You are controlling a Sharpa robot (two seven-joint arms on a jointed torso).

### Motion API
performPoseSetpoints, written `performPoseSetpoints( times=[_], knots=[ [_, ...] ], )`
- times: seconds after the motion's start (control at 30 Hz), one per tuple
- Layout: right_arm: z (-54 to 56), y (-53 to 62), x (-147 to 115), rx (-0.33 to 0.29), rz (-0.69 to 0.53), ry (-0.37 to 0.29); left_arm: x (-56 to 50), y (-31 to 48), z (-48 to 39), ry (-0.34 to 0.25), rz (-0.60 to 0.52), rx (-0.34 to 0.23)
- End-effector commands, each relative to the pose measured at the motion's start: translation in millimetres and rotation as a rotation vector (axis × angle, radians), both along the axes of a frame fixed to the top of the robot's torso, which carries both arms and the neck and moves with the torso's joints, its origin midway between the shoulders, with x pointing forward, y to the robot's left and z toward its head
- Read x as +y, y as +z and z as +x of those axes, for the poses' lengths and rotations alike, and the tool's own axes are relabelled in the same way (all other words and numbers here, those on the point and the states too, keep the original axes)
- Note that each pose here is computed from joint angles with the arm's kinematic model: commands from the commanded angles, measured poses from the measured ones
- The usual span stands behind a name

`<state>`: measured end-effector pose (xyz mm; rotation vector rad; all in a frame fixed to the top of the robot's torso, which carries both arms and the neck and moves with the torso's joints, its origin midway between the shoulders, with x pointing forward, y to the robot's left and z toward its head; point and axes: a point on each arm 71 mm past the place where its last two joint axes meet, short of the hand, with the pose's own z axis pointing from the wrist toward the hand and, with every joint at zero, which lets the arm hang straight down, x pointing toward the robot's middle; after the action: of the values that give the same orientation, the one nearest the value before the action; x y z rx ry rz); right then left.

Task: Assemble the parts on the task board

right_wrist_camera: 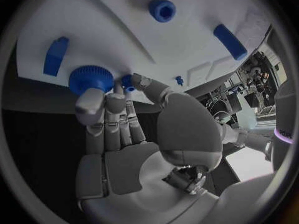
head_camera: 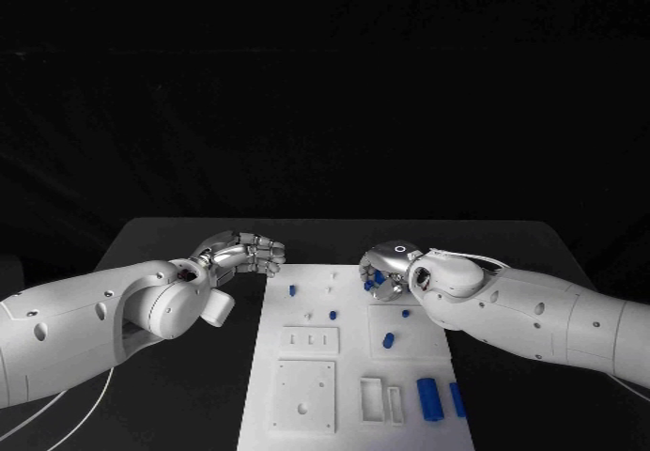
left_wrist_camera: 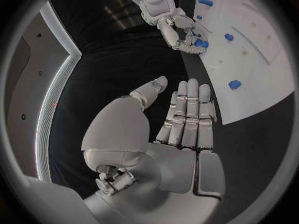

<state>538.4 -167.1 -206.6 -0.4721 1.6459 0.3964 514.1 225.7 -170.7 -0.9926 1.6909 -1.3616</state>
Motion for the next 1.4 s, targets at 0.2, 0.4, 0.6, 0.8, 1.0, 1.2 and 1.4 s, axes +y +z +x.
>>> performPoseSetpoints(
  times=[0.2,0.4,0.6,0.8,1.0,1.2,1.4],
  knots=[
    [-0.9,-4.6,0.9,0.016,-0.027,0.008,-3.5,1.1,0.3,-0.022,-0.004,-0.004],
    [-1.7,-3.9,1.2,0.011,-0.018,0.011,-3.2,1.0,0.7,-0.022,-0.003,-0.003],
    [-4.0,-1.6,3.1,-0.009,-0.005,0.003,-2.2,1.0,0.7,-0.018,-0.002,-0.004],
    [-8.6,2.8,8.6,-0.031,0.005,0.025,-2.1,0.9,0.6,-0.016,-0.001,-0.002],
    [-8.0,14.1,14.5,-0.087,0.019,0.027,1.7,0.4,3.5,-0.002,0.005,-0.004],
    [-8.0,23.6,22.9,-0.152,0.035,0.015,5.5,0.2,5.2,0.01,0.009,-0.005],
    [-7.3,26.1,35.1,-0.19,0.027,0.017,3.7,0.3,4.4,0.005,0.007,-0.004]
  ],
)
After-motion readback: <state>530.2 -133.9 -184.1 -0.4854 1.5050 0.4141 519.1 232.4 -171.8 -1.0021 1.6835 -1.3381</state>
